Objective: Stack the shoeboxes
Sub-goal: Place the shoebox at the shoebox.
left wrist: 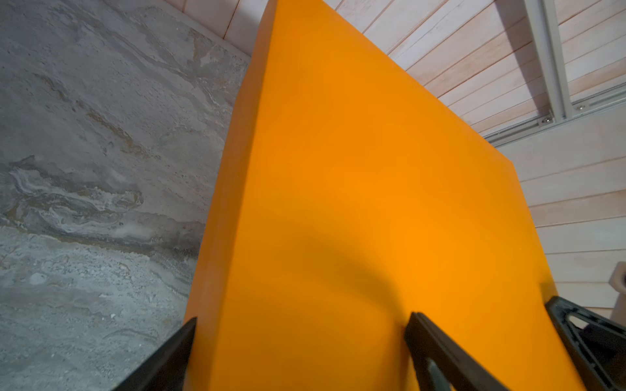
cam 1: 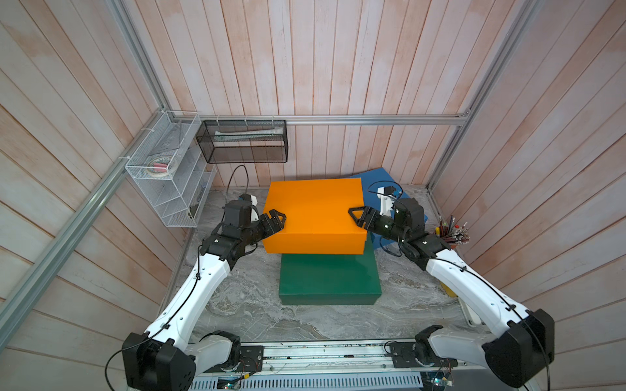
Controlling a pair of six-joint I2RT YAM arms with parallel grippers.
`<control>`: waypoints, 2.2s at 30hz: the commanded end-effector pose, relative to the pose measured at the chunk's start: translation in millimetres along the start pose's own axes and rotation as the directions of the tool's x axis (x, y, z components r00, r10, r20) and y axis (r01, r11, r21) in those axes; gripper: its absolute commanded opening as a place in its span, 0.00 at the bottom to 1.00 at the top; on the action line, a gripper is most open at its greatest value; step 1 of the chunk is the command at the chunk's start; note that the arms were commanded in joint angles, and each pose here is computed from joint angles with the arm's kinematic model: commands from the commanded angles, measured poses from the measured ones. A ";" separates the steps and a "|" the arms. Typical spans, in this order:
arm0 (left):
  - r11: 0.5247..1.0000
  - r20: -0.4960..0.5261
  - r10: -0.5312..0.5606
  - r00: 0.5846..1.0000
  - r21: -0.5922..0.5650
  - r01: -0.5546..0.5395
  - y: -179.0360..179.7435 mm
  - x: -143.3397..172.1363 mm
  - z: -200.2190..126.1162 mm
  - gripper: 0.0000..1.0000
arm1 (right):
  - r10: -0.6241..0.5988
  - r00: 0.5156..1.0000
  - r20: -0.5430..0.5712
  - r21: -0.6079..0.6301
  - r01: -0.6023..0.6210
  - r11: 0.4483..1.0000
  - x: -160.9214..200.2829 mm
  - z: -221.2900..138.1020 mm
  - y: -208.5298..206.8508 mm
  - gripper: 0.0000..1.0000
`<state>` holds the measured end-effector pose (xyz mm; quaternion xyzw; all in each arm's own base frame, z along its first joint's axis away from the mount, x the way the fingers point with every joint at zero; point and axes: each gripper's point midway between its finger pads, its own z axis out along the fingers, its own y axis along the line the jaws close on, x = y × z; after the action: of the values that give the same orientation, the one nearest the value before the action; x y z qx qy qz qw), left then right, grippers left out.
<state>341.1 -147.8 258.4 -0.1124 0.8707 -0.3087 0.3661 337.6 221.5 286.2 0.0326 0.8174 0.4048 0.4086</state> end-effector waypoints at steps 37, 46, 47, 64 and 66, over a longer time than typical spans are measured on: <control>0.966 -0.242 0.118 0.963 0.254 -0.055 -104.7 163.3 -41.3 0.93 | -0.065 0.973 -0.222 -0.121 0.038 0.992 113.7 -73.7 4.0 0.72; 0.939 -0.231 0.236 0.944 0.305 -0.160 -141.3 175.4 -59.6 0.93 | -0.136 0.979 -0.151 -0.148 0.113 0.982 92.2 -85.2 19.4 0.72; 0.938 -0.234 0.238 0.943 0.306 -0.161 -142.7 178.1 -59.9 0.93 | -0.145 0.979 -0.146 -0.145 0.123 0.982 91.2 -86.8 19.6 0.72; 0.948 -0.275 0.256 0.927 0.260 -0.185 -126.9 212.2 -60.0 1.00 | -0.114 0.984 -0.138 -0.050 0.108 0.993 79.7 -93.3 -32.9 0.76; 0.951 -0.237 0.244 0.940 0.248 -0.185 -120.9 201.5 -67.3 1.00 | -0.110 0.982 -0.151 -0.053 0.103 0.993 83.3 -91.1 -36.3 0.78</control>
<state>205.6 -224.3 243.1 -0.0634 0.8900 -0.2232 0.3925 249.1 136.0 246.3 0.0042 0.8441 0.3241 0.4271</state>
